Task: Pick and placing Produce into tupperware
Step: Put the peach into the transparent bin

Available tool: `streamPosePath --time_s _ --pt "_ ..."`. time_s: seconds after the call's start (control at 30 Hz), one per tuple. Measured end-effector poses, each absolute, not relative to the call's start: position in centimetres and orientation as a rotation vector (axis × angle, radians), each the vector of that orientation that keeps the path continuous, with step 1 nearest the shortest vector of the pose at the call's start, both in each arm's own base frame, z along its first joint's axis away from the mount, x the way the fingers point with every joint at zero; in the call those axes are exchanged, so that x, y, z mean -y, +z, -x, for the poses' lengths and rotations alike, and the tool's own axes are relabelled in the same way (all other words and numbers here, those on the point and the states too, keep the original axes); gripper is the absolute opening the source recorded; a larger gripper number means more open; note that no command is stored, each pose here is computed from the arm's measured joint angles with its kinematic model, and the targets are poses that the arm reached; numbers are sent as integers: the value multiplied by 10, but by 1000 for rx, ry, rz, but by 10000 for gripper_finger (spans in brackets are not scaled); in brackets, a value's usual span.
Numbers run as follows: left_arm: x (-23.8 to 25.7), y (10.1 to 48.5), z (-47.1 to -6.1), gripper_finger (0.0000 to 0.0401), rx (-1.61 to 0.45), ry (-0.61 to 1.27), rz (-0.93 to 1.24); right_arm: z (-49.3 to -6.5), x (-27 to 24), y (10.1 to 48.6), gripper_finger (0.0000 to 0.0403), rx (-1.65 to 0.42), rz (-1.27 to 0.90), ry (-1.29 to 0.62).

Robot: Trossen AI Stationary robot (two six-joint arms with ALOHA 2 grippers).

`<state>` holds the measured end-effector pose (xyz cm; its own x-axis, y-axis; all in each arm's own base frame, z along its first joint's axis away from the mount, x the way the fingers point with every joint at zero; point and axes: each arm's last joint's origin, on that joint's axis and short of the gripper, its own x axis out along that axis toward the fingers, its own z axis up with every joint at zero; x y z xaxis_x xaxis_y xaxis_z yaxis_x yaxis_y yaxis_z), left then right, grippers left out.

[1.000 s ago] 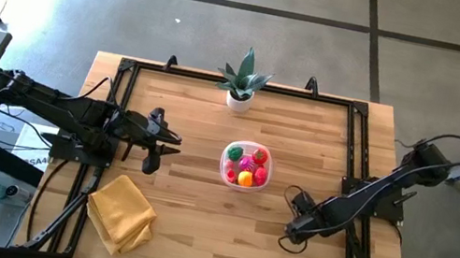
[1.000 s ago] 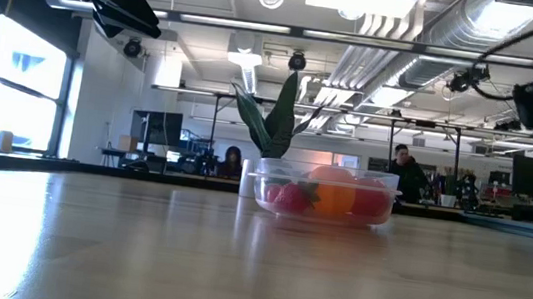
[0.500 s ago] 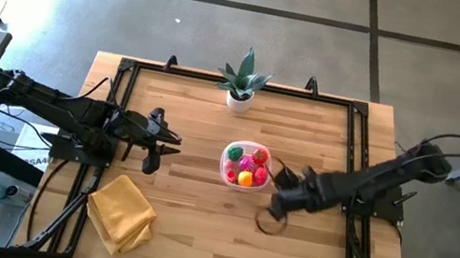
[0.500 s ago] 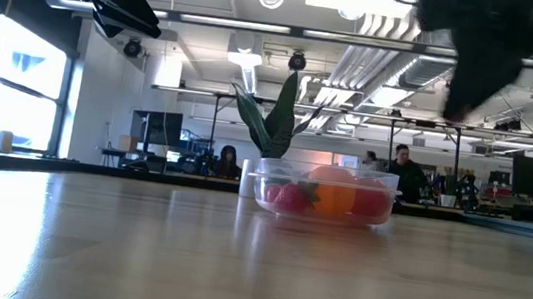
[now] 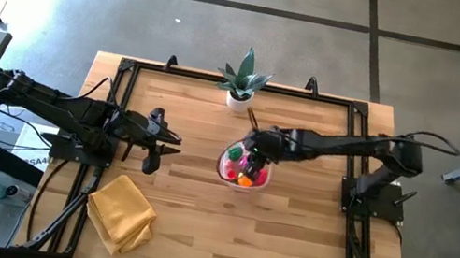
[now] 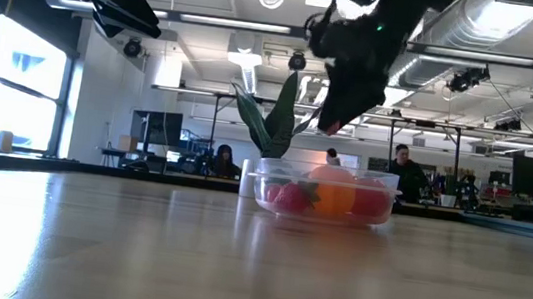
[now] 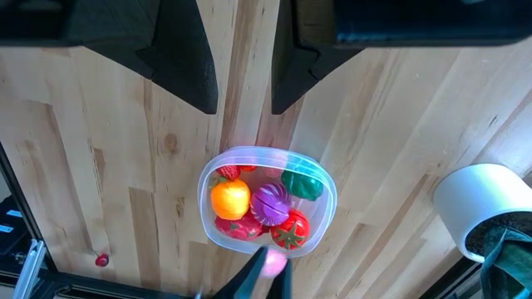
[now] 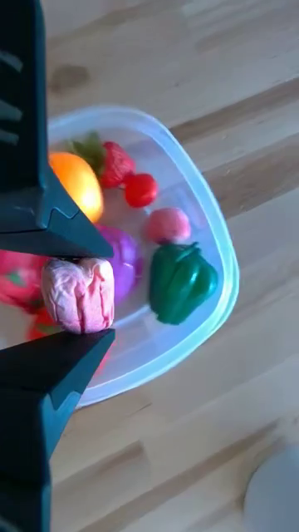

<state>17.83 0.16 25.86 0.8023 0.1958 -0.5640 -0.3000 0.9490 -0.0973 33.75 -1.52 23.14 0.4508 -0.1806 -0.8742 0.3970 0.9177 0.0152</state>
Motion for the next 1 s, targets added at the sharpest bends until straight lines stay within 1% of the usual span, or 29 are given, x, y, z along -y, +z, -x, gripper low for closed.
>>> streamPosePath --time_s 0.17,0.37,0.83,0.9,1.0 --pt "-2 259 -178 106 -582 267 186 -355 32 209 124 -1089 -234 -332" --pt "-2 259 -178 106 -582 267 186 -365 36 192 124 -1106 -231 -310" --pt "-2 259 -178 106 -580 267 186 -367 37 184 124 -1122 -201 -293" --pt "-2 259 -178 106 -580 267 186 -368 37 184 130 -1119 -200 -294" --pt "-2 259 -178 106 -580 267 186 -368 37 184 153 -1120 -193 -302"
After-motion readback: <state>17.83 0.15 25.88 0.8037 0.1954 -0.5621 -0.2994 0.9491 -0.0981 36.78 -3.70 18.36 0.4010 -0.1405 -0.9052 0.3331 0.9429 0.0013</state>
